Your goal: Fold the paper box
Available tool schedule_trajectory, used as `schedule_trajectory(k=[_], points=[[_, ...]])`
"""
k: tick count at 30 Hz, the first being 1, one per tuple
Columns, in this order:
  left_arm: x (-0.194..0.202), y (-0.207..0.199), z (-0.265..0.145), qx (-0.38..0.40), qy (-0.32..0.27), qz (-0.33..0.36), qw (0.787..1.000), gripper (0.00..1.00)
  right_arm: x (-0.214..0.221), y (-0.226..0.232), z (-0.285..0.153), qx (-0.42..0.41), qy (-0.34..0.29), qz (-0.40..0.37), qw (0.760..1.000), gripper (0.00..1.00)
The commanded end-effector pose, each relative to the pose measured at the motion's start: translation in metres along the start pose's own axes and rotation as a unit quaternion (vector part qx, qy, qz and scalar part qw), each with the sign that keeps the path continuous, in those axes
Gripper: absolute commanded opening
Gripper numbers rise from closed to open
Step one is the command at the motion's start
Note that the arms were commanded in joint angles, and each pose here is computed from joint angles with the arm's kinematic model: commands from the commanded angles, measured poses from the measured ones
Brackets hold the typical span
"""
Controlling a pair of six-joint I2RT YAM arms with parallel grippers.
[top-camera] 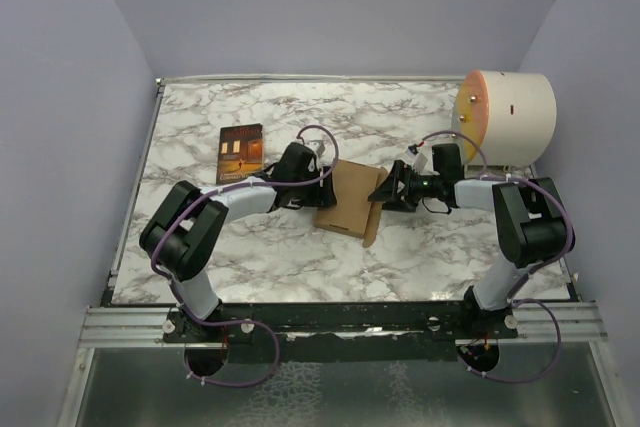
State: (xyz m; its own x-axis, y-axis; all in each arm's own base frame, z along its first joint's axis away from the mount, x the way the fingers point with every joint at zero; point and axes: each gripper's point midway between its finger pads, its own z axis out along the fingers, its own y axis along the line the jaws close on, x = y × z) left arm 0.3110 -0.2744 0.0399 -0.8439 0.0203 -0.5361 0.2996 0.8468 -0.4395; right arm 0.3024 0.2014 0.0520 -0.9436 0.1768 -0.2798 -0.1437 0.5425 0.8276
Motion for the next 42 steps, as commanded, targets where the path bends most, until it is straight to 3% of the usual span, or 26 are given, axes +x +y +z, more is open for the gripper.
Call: schedule_trajectory(k=[1,25,42], points=[[0.025,-0.004,0.006,0.003,0.038,-0.003,0.999,0.65,-0.003,0.014,-0.002,-0.028,-0.005,-0.020,0.999,0.76],[0.028,-0.026,0.010,0.017,0.047,-0.001,0.999,0.65,0.005,0.024,0.010,-0.057,0.024,-0.032,0.998,0.70],[0.029,-0.039,0.016,0.030,0.054,0.002,0.998,0.64,0.026,0.031,0.019,-0.150,0.081,-0.001,0.985,0.73]])
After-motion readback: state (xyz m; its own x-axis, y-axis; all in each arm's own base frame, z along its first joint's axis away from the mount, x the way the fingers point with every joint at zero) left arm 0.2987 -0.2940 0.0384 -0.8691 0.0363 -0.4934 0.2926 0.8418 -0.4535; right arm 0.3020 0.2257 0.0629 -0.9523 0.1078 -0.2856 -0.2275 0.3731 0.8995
